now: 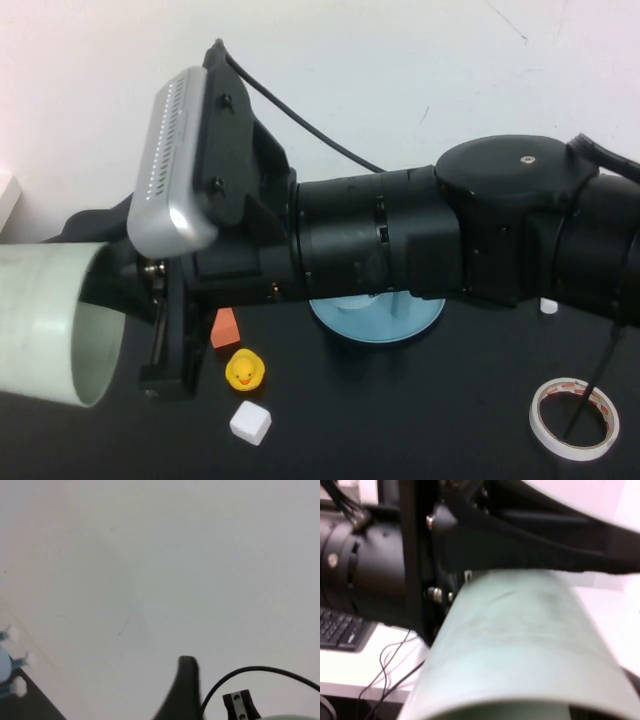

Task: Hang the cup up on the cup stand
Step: Adjust the cup with two arms

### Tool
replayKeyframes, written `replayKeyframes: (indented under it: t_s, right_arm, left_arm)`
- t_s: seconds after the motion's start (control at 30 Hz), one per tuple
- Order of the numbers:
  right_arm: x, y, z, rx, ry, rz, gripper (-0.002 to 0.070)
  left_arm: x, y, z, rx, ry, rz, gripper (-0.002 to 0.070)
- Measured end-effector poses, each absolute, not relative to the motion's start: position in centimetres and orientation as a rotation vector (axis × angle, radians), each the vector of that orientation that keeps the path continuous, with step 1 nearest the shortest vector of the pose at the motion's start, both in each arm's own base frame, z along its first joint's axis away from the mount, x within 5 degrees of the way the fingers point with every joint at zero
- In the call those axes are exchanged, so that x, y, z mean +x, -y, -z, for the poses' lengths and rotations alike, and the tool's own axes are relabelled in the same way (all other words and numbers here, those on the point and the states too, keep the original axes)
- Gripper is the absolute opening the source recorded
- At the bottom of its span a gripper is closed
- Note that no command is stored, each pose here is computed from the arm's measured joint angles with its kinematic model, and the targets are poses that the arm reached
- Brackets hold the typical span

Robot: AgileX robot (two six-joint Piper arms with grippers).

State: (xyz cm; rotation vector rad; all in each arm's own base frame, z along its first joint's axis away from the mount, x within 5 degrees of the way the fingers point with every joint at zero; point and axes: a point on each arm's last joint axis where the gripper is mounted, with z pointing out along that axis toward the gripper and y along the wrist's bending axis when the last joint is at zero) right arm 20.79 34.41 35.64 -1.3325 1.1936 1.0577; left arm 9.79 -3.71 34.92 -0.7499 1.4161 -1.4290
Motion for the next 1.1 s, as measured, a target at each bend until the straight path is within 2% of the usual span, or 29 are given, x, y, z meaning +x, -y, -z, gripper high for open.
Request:
replayKeyframes:
  t_s: [0.07,0.17,0.6,0.77,0.93,1.1]
  right_arm:
    - [20.8,-34.4,-35.7,-1.33,-1.183,-1.06,0.0033]
    - [20.8,-34.5,-35.7,-1.328,-1.181,-1.044,0.003]
    - [21.8,-34.5,-36.0,-1.257,-1.232,-0.939,0.0029]
    - [22.0,-34.5,-36.5,-1.242,-1.229,-0.918,0.0029]
    - [21.8,-34.8,-36.3,-1.264,-1.209,-0.951,0.0029]
    - [21.9,-35.0,-36.2,-1.263,-1.208,-0.954,0.0041]
  left_arm:
    - [9.8,3.7,-34.9,-0.811,-1.401,1.487,0.0624]
    - [9.8,3.7,-34.9,-0.888,-1.378,1.556,0.0673]
    - [10.0,3.7,-34.8,-0.936,-1.371,1.585,0.0692]
    - [10.0,3.7,-34.8,-0.932,-1.372,1.582,0.0664]
    - [10.0,3.7,-34.8,-0.9,-1.382,1.552,0.0541]
    - [10.0,3.7,-34.9,-0.858,-1.389,1.514,0.0542]
